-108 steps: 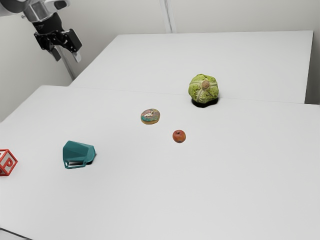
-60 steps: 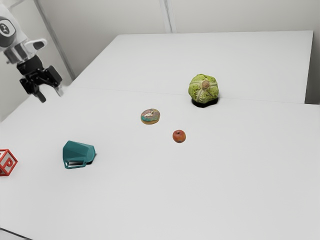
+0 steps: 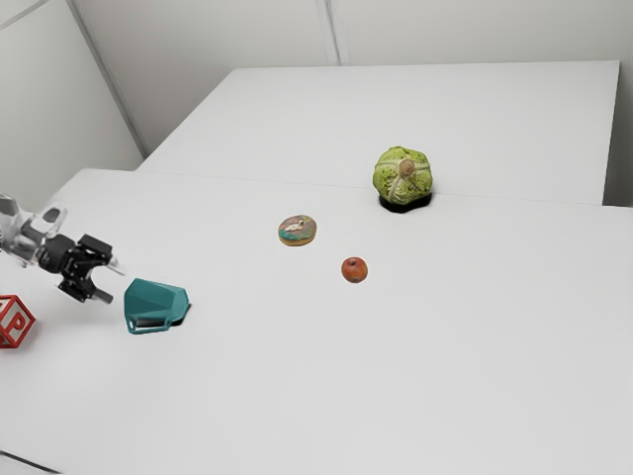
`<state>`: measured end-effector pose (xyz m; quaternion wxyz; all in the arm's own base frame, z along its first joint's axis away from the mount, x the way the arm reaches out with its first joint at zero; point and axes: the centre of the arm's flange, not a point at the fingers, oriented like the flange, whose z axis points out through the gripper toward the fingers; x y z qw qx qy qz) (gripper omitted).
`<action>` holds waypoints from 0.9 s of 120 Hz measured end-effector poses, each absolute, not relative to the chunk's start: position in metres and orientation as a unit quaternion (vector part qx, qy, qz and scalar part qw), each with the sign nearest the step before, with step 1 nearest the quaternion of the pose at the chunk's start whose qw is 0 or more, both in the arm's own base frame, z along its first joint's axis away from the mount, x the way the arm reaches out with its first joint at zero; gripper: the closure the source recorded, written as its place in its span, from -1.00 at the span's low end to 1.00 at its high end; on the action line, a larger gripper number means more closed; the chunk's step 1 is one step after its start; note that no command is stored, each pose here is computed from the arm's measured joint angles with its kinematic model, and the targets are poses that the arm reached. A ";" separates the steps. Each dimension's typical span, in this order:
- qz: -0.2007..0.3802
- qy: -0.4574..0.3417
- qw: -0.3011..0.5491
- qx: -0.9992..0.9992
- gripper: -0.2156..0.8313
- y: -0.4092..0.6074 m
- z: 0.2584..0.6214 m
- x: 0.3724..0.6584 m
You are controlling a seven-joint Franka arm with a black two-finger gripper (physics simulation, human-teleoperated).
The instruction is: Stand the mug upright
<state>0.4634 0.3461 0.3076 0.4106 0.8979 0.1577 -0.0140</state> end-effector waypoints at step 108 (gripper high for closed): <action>0.104 0.086 0.515 0.846 0.72 0.296 0.259 0.447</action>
